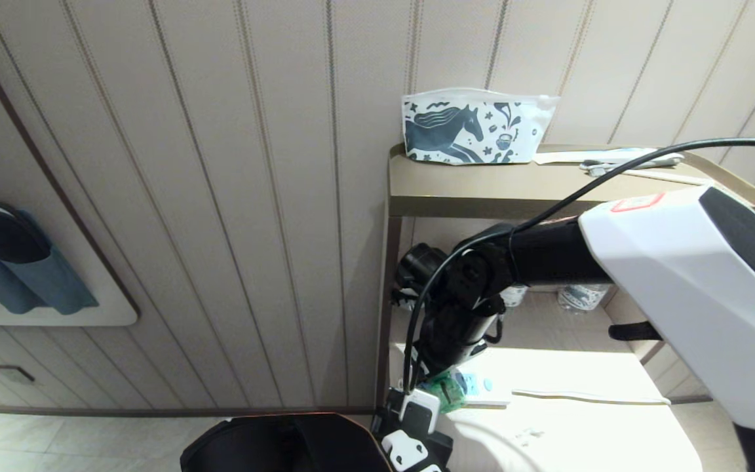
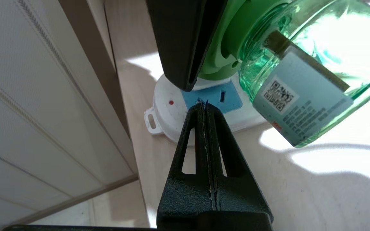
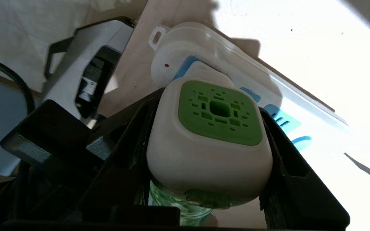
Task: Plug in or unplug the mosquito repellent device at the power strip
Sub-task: Hold the socket with your left hand and unplug it with your right hand
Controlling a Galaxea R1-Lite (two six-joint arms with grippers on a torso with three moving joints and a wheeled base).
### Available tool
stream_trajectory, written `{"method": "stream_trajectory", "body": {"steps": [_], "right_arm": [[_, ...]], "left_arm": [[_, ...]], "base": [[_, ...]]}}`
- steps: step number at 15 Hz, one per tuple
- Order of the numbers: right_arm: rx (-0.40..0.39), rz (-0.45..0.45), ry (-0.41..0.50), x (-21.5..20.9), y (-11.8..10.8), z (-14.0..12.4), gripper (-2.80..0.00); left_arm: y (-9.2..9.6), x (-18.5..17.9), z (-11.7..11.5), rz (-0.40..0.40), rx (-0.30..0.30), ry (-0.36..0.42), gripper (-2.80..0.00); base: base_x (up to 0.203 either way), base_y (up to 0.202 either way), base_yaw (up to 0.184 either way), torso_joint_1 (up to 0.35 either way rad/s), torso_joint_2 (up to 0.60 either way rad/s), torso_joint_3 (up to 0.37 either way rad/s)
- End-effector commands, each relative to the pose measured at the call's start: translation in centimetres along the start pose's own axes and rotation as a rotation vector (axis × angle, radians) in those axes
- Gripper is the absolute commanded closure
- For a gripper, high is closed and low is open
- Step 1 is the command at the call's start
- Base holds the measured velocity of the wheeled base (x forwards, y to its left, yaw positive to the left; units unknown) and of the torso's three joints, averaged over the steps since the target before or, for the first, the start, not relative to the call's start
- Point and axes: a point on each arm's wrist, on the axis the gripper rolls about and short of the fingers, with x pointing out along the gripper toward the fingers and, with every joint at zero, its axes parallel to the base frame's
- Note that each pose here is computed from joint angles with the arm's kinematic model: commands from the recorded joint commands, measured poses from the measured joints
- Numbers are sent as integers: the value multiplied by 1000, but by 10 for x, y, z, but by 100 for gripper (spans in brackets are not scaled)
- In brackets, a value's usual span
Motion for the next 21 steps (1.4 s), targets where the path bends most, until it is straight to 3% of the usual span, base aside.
{"method": "stream_trajectory", "body": {"steps": [1, 21], "right_arm": [[-16, -78, 12, 7, 5, -3, 0], [-23, -68, 22, 6, 8, -7, 0]], "left_arm": [[-1, -1, 2, -2, -24, -27, 0], [1, -8, 26, -3, -54, -61, 0]], "base": [[0, 0, 0, 0, 0, 0], [0, 0, 0, 0, 0, 0]]}}
